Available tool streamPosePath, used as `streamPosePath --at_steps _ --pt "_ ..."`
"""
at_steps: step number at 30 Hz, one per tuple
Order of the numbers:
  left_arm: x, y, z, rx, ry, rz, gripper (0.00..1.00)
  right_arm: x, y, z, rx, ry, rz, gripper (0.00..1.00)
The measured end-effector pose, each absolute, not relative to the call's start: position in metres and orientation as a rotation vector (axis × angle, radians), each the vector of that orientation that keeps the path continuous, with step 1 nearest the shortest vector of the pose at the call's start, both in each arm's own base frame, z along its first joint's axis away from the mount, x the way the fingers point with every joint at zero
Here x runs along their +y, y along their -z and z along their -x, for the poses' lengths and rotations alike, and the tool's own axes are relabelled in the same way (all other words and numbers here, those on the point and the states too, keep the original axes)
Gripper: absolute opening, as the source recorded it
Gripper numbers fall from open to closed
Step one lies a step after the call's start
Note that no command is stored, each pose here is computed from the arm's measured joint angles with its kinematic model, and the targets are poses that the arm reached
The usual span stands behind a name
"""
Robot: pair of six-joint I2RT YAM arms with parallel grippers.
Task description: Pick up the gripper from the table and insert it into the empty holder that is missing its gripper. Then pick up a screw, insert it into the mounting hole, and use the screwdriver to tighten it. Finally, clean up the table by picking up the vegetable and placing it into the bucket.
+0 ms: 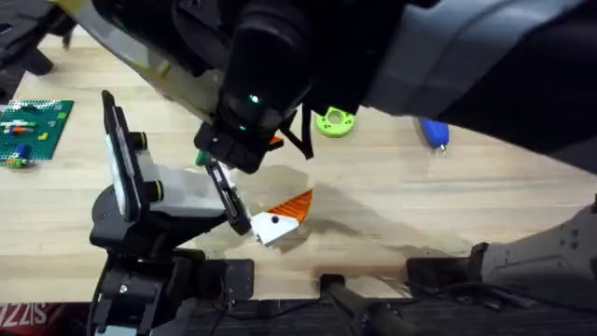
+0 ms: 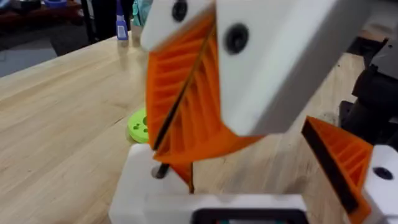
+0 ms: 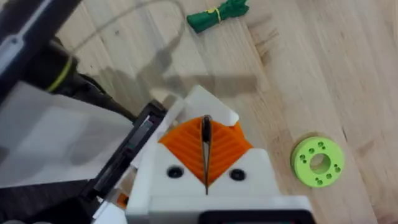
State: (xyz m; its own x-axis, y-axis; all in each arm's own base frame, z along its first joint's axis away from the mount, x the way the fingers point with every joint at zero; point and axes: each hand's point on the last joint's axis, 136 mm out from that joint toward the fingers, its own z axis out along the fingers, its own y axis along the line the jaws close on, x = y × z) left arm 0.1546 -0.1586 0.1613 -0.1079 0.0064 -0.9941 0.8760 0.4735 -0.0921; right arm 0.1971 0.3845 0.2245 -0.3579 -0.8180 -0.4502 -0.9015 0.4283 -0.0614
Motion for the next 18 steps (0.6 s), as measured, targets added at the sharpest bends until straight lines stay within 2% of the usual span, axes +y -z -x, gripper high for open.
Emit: streamPosePath --at_steps 18 --pt "-0.1584 -0.1611 -0.1549 1.506 0.896 -0.801 0.986 0.3878 -0.2205 -0.1993 2.274 -0.264 1.461 0.008"
